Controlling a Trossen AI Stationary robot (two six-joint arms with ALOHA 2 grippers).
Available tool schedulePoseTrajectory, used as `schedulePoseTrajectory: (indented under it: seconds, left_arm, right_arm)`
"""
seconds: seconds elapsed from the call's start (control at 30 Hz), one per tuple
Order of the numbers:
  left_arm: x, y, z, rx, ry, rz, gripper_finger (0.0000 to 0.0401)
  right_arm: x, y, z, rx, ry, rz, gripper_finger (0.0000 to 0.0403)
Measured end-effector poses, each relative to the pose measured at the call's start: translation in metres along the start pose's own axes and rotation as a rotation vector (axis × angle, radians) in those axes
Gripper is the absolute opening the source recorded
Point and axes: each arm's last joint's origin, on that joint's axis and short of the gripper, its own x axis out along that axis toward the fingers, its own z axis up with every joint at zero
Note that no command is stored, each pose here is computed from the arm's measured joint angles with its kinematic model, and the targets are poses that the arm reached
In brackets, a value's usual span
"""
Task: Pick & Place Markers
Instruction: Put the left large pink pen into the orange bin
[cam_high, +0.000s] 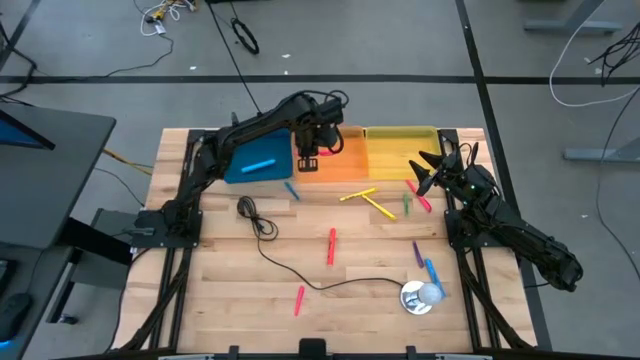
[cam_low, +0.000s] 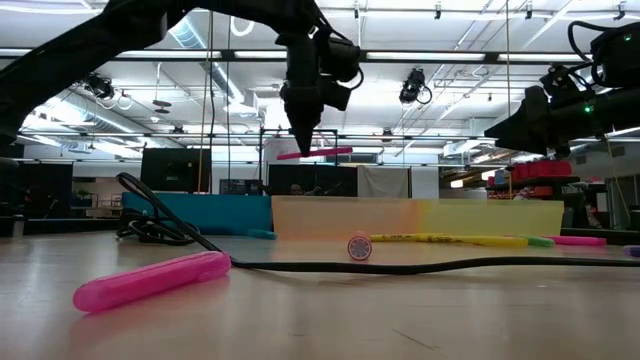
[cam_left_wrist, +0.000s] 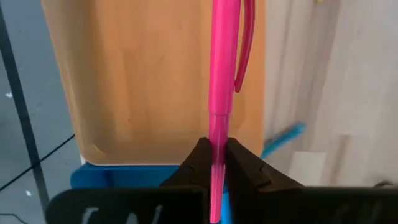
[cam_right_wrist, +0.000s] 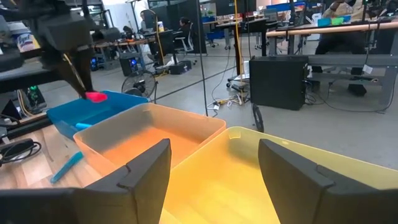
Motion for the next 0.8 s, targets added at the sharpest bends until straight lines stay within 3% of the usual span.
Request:
schedulePoseTrajectory:
  seconds: [0.37, 0.8]
  left_arm:
    - [0.014, 0.011, 0.002, -0.009, 0.008, 0.026, 0.0025]
    - [0.071, 0.013, 0.017, -0.039, 0.032, -0.044, 0.0025]
  right_arm:
    - [0.0, 0.0, 0.0, 0.0, 0.0, 0.0, 0.0245]
    - [0.0, 0.0, 0.0, 0.0, 0.0, 0.0, 0.0245]
